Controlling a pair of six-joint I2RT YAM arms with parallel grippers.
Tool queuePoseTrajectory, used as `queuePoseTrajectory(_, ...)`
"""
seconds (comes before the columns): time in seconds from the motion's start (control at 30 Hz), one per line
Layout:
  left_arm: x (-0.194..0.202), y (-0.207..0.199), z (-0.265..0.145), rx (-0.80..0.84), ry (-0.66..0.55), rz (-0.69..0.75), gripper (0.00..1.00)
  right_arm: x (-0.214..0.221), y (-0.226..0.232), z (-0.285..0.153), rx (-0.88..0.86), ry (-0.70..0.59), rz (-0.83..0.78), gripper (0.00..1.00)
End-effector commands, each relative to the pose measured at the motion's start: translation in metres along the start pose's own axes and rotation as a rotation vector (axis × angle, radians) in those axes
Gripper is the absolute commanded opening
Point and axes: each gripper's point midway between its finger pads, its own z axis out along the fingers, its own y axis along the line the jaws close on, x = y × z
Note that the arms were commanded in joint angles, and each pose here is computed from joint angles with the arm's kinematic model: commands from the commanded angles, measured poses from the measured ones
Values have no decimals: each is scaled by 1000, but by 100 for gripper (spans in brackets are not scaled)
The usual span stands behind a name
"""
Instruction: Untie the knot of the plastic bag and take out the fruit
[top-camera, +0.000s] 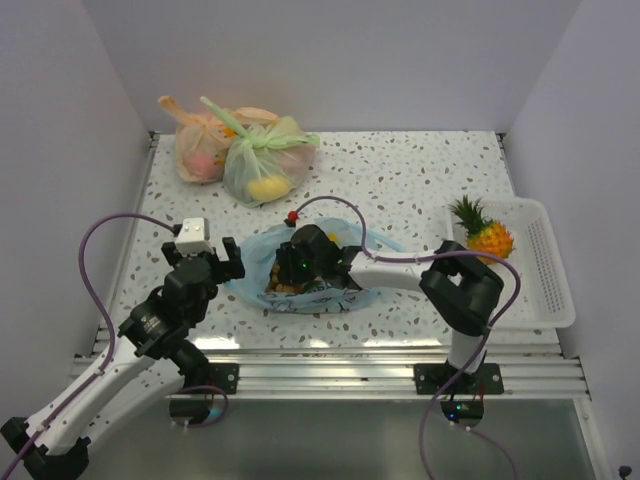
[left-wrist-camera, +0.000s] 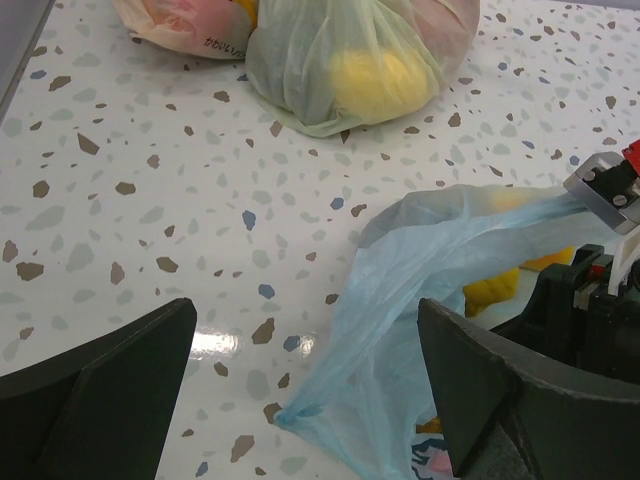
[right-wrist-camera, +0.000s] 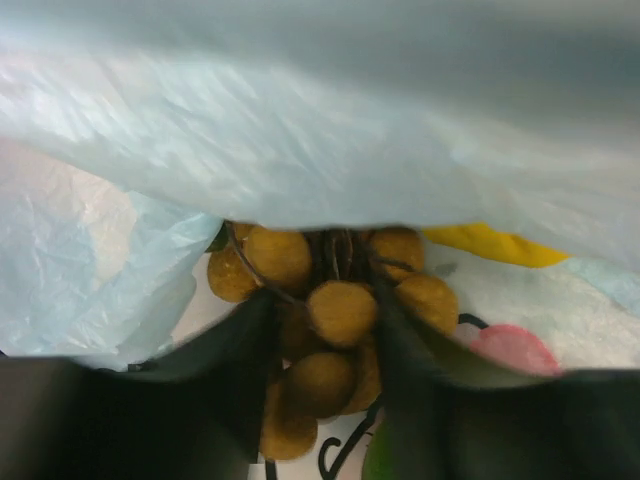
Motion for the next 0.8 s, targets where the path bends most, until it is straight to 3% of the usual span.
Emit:
queuePoseTrajectory(0.0, -11, -2, 1, 3, -45, -21, 98, -7, 13, -1, -43, -16, -8, 28)
queuePoseTrajectory(0.13, -11, -2, 1, 4, -45, -21, 98, -23, 19, -20, -48, -55, -38, 7)
queuePoseTrajectory(0.23, -12, -1, 1, 2, -48, -21, 98, -36, 19, -38, -17, -70, -85, 0)
queuePoseTrajectory(0.57, -12, -1, 1, 0, -49, -20, 98, -59, 0, -105, 128, -26, -292, 0)
queuePoseTrajectory(0.77, -12, 0, 1, -2, -50, -21, 98, -56, 3, -137, 106, 41, -394, 0)
